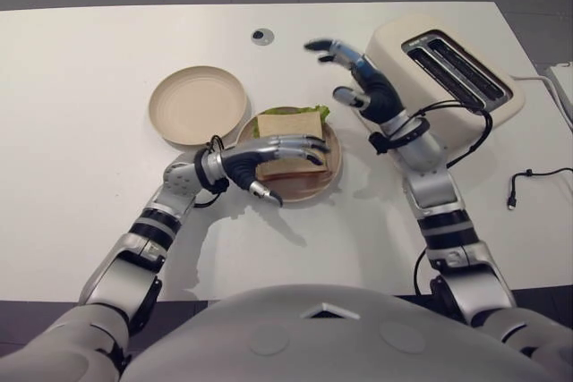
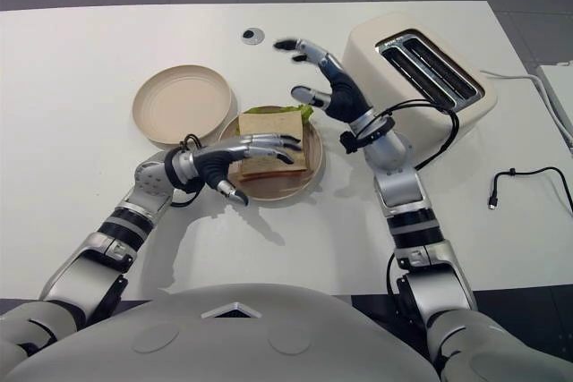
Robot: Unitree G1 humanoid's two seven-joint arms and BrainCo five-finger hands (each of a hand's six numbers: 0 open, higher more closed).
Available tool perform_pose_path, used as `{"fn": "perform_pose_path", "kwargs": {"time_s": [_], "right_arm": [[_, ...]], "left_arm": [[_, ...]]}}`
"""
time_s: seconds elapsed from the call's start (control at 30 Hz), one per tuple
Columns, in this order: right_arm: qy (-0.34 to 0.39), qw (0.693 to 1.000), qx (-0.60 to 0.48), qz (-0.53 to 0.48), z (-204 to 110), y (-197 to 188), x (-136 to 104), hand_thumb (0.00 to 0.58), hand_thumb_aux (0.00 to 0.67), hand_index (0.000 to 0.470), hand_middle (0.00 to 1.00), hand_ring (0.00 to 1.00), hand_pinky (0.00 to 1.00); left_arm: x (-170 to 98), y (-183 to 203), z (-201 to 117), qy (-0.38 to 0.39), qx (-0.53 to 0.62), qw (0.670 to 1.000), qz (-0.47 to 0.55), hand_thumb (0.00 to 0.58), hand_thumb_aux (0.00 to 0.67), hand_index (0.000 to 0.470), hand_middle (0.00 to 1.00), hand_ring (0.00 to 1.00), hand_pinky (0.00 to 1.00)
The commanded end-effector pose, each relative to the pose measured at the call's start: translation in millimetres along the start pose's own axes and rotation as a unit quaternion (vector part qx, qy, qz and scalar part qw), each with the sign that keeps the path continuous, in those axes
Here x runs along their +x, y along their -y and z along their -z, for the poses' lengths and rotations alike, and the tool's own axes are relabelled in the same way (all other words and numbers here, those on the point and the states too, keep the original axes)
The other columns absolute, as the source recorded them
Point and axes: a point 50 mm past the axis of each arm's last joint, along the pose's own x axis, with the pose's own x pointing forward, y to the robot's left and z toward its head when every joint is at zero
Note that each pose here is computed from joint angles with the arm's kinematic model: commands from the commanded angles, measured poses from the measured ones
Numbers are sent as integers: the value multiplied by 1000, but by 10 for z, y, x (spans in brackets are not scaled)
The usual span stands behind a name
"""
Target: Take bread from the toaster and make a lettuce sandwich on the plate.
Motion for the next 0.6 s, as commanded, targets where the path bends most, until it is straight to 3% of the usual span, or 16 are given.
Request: {"fn": "perform_pose_path", "kwargs": {"time_s": [0.03, 0.13, 0.27, 0.4, 0.5, 0.6], "right_arm": [[9, 988, 91, -128, -111, -142, -276, 580, 670, 470, 1000, 1000, 1000], [-4, 959, 135, -250, -175, -276, -550, 580, 670, 470, 1000, 1000, 1000], [-64, 900, 150, -403, -123, -474, -924, 580, 670, 470, 1000, 1000, 1000], [-116, 853, 159, -483, -5, -618, -1152, 580, 670, 470, 1000, 1000, 1000], [-174, 854, 119, -476, 224, -659, -1155, 580, 670, 470, 1000, 1000, 1000], [-226, 888, 38, -398, 565, -648, -937, 580, 670, 470, 1000, 1000, 1000]], "left_arm": [[-208, 20, -284, 56, -115, 990, 62, 580, 670, 470, 1000, 1000, 1000], [-406, 129, -377, 55, -174, 972, 145, 580, 670, 470, 1000, 1000, 1000], [-698, 391, -264, -36, -209, 940, 266, 580, 670, 470, 1000, 1000, 1000], [-898, 612, -59, -139, -221, 909, 325, 580, 670, 470, 1000, 1000, 1000], [-911, 654, 185, -207, -190, 908, 310, 580, 670, 470, 1000, 1000, 1000], [-656, 584, 403, -215, -131, 942, 220, 580, 670, 470, 1000, 1000, 1000]]}}
